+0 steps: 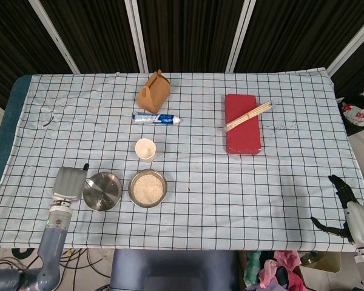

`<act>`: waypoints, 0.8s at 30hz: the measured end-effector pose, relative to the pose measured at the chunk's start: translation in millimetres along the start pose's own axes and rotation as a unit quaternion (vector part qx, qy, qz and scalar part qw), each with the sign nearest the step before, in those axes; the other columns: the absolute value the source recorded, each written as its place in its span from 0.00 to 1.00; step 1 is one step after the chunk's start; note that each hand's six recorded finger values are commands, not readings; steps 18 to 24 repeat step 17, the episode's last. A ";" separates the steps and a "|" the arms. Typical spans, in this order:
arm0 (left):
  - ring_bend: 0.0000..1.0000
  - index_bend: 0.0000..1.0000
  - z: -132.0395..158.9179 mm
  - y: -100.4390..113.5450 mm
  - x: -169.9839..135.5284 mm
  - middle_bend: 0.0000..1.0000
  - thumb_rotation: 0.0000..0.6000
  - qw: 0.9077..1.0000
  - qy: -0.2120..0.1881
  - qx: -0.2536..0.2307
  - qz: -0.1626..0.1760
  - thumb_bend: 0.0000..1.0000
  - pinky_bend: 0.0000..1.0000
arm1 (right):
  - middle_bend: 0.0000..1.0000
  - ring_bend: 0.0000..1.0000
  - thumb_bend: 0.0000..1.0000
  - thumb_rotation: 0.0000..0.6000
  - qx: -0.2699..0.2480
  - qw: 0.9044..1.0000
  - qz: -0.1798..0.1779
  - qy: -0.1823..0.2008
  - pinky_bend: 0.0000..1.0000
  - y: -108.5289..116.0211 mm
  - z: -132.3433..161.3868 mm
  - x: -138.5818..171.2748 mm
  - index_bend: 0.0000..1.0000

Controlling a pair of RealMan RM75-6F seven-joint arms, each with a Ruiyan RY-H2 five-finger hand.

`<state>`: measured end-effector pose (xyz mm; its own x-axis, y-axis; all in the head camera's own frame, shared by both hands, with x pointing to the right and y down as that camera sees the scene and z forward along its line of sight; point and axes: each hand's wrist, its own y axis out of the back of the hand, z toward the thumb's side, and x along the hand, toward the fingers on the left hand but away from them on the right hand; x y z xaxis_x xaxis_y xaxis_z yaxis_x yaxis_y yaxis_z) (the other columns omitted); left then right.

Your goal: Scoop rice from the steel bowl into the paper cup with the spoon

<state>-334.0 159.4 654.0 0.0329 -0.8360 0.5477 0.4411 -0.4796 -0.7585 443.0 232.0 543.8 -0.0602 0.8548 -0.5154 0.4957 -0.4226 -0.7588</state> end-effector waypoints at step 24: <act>0.00 0.00 -104.8 -9.6 -103.3 0.00 1.00 0.984 0.018 -0.128 0.120 0.02 0.00 | 0.00 0.00 0.16 1.00 0.066 0.998 -0.005 0.024 0.18 -9.3 4.6 1.8 0.00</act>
